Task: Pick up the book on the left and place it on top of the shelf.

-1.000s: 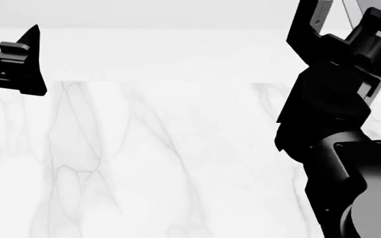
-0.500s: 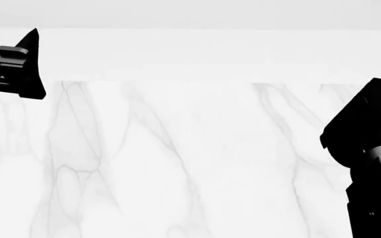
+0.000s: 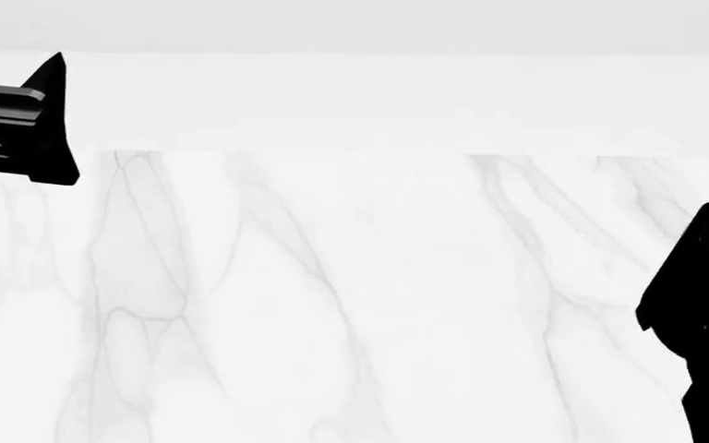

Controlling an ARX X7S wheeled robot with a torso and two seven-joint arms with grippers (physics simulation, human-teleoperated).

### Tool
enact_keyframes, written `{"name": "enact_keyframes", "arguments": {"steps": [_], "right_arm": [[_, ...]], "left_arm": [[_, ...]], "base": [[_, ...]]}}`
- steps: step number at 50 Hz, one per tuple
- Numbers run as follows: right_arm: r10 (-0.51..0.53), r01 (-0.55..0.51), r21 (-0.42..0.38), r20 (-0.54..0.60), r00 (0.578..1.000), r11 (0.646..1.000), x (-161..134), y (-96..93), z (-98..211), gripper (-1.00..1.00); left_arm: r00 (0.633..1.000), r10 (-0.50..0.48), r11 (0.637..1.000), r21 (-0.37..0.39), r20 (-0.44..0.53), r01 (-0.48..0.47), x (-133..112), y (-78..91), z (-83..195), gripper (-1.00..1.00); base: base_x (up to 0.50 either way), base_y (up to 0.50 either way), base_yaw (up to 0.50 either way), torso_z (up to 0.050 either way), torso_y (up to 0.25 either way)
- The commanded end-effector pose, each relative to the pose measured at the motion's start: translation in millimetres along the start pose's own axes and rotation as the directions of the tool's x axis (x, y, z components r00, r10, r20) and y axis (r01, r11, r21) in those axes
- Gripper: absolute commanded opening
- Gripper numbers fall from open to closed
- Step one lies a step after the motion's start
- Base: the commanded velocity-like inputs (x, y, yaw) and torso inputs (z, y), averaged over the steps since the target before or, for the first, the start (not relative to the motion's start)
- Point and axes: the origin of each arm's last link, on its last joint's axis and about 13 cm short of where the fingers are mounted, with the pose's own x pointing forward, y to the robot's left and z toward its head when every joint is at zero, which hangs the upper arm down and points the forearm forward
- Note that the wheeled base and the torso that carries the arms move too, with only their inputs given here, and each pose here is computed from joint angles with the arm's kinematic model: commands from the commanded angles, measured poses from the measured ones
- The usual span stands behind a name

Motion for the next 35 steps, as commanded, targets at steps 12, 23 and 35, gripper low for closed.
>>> {"name": "enact_keyframes", "arguments": {"steps": [12, 23, 35], "right_arm": [[-0.197, 0.195, -0.099, -0.010, 0.980, 0.976, -1.8, 0.0, -1.7, -1.00], [-0.154, 0.153, -0.106, -0.002, 0.988, 0.983, -3.0, 9.1, -1.2, -1.00], [-0.161, 0.160, -0.104, 0.001, 0.987, 0.982, -4.3, 11.5, -0.7, -1.00]], "left_arm": [[1.000, 0.005, 1.000, -0.004, -0.002, -0.005, -0.6, 1.5, -2.2, 1.00], [1.000, 0.007, 1.000, -0.005, -0.002, -0.007, -1.2, 1.7, -2.6, 1.00], [1.000, 0.010, 1.000, -0.006, -0.003, -0.011, -2.2, 2.2, -3.0, 1.00]], "base": [[0.00, 0.00, 0.00, 0.000, 0.001], [0.00, 0.00, 0.00, 0.000, 0.001], [0.00, 0.00, 0.00, 0.001, 0.001]]}}
